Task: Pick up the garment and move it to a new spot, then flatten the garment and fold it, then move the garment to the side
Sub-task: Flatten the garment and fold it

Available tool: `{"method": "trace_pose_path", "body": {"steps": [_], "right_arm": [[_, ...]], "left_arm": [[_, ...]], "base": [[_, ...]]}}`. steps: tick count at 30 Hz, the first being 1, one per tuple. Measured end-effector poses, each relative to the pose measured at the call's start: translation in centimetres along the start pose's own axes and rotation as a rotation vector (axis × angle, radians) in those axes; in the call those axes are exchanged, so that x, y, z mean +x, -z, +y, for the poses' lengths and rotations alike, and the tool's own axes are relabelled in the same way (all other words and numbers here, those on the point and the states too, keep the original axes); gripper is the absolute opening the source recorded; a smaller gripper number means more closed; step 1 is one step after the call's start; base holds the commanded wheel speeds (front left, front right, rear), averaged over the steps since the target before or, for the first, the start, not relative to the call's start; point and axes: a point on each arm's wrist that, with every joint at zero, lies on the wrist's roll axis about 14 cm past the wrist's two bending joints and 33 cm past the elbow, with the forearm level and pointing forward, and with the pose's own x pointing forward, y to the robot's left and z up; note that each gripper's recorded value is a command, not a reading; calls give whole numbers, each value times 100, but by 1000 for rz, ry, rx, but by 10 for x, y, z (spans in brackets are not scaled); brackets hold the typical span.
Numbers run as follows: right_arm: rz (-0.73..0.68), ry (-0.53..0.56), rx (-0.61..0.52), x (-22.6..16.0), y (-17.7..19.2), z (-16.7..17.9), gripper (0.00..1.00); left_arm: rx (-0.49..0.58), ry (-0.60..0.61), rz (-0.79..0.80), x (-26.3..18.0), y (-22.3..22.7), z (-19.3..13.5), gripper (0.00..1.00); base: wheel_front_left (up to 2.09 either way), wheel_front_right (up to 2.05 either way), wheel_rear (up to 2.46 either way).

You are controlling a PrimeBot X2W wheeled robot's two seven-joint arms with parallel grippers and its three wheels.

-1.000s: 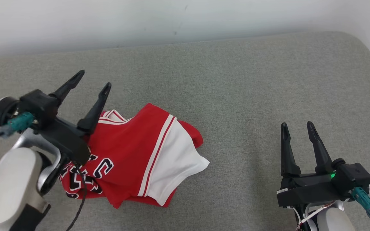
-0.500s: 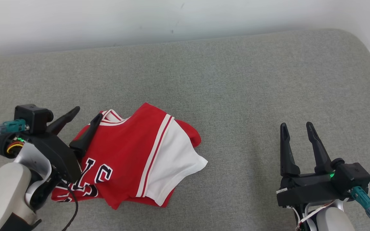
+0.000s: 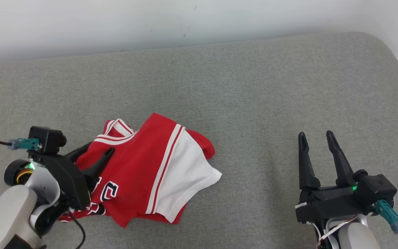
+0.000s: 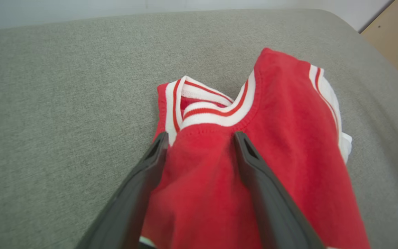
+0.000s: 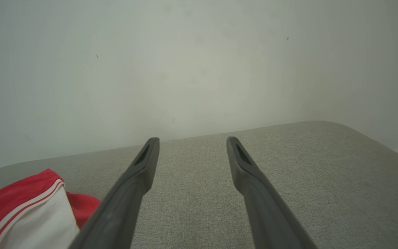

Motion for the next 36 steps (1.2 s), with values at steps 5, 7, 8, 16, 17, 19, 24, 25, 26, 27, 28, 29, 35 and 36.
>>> {"method": "trace_pose_path", "body": {"steps": [5, 7, 8, 16, 17, 19, 24, 25, 26, 27, 28, 29, 35, 36], "right_arm": [[-3, 17, -8, -2, -2, -6, 100], [-5, 20, -10, -2, -3, -7, 100], [-5, 22, -10, -2, -3, -7, 100], [-13, -13, -5, 4, -3, 4, 100], [-13, -18, -4, 5, -3, 6, 100], [-11, -31, -2, 7, -1, 10, 100], [-6, -59, 11, 12, 4, 20, 100], [-4, -67, 14, 13, 5, 23, 100], [-3, -73, 17, 15, 6, 25, 100], [-2, -80, 20, 16, 6, 27, 100], [-2, -84, 22, 17, 7, 29, 100], [-2, -87, 24, 17, 7, 30, 100], [2, -106, 23, 20, 9, 36, 100], [2, -107, 22, 20, 9, 37, 100]], "left_arm": [[11, 3, -112, 4, -28, 0, 0], [19, -10, -177, 1, -41, 4, 0], [16, -21, -222, -1, -51, 7, 0], [46, -99, -504, -39, -108, 19, 0], [50, -111, -527, -46, -110, 20, 0], [46, -139, -559, -58, -109, 23, 0], [36, -180, -616, -85, -98, 17, 0], [36, -190, -621, -89, -93, 15, 0], [35, -197, -630, -94, -91, 12, 0], [28, -196, -640, -98, -89, 8, 0], [23, -192, -648, -100, -86, 1, 0], [25, -178, -652, -101, -83, -7, 0], [-20, -104, -656, -96, -66, -50, 0], [-25, -87, -648, -93, -62, -58, 0]], "base": [[0, 0, 0], [0, 0, 0], [0, 0, 0], [0, 0, 0], [0, 0, 0], [0, 0, 0], [0, 0, 0], [0, 0, 0], [0, 0, 0], [0, 0, 0], [0, 0, 0], [0, 0, 0], [0, 0, 0], [0, 0, 0]]}}
